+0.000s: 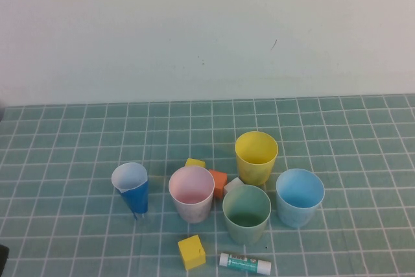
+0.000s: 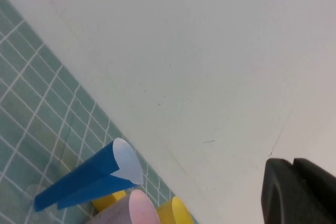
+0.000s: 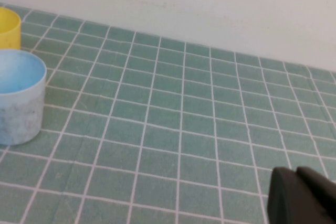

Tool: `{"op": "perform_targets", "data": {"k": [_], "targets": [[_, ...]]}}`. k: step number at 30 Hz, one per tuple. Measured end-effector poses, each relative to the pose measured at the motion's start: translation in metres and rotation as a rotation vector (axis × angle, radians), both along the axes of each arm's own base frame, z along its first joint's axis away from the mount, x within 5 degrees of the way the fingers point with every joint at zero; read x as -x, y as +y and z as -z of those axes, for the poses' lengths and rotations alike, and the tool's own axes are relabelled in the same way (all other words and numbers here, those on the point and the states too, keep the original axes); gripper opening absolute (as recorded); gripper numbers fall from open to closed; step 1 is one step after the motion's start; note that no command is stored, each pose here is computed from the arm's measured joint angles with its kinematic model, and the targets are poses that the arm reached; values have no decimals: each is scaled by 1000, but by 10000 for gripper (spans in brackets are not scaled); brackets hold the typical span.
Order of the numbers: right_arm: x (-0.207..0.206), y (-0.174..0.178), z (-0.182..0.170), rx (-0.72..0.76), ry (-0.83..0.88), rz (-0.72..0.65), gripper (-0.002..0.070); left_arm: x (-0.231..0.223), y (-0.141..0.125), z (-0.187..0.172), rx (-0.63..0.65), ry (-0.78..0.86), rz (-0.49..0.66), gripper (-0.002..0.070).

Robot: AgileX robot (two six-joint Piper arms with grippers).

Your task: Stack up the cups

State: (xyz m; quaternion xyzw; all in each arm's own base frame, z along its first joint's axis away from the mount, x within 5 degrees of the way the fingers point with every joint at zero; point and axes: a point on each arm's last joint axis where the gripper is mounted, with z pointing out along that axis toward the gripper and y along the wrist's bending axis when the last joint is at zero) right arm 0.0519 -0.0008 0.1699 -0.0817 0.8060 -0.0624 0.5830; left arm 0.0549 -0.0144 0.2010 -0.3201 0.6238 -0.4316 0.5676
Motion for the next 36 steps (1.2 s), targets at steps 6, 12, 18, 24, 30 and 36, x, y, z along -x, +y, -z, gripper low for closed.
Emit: {"op": "perform_targets", "data": {"k": [6, 12, 18, 24, 30, 36], "targets": [[0, 6, 0, -286, 5, 24, -3, 2, -9, 3, -157, 19, 103, -3], [1, 20, -5, -898, 44, 52, -3, -2, -27, -51, -542, 44, 354, -2], [0, 21, -6, -958, 39, 49, -3, -37, -33, -116, -891, 129, 573, -2], [0, 20, -7, -867, 14, 31, -3, -91, -34, -151, -1066, 208, 690, -3], [1, 22, -5, -796, 38, 3, -3, -133, -55, -162, -1203, 237, 834, -3], [2, 23, -3, -765, 56, -12, -3, -173, -98, -148, -1347, 325, 968, -2]]}}
